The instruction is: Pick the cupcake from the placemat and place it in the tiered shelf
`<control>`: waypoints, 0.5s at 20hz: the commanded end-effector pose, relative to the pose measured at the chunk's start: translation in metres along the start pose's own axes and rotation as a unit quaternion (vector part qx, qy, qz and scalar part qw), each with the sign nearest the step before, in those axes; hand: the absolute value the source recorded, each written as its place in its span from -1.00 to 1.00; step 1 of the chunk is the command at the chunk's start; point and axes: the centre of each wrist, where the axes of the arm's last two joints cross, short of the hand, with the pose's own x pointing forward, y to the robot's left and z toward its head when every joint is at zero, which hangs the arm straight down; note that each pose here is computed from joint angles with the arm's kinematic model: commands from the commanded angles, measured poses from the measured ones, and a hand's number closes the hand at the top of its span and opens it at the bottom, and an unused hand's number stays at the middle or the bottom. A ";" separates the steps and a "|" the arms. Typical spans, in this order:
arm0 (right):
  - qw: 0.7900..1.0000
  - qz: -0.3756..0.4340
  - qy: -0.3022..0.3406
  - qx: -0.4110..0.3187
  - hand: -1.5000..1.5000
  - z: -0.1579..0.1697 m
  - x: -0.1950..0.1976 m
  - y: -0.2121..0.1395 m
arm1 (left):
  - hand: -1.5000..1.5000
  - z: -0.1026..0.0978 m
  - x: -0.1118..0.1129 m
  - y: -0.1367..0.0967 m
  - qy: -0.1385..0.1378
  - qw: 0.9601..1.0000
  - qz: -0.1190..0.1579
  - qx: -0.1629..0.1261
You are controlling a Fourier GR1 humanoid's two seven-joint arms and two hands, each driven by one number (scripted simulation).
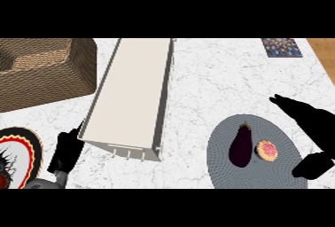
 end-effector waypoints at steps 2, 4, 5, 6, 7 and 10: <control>0.999 0.009 0.026 0.042 -1.00 -0.003 0.033 0.020 | 0.00 -0.008 0.012 -0.003 -0.001 1.000 -0.006 0.001; 0.997 0.022 0.050 0.053 -1.00 -0.009 0.053 0.032 | 0.00 0.006 -0.003 0.008 0.005 1.000 -0.004 -0.008; 0.997 0.026 0.057 0.055 -1.00 0.002 0.040 0.045 | 0.00 0.010 -0.011 -0.012 -0.001 1.000 0.004 0.012; 0.995 0.039 0.068 0.059 -1.00 0.002 0.045 0.019 | 0.00 0.007 -0.003 0.010 -0.001 1.000 -0.007 -0.016; 0.995 0.022 0.073 0.064 -1.00 -0.012 0.061 0.050 | 0.00 0.008 -0.005 0.006 -0.005 1.000 -0.008 0.006; 0.994 0.022 0.082 0.061 -1.00 -0.003 0.054 0.050 | 0.00 0.001 0.001 0.006 0.004 1.000 -0.001 0.000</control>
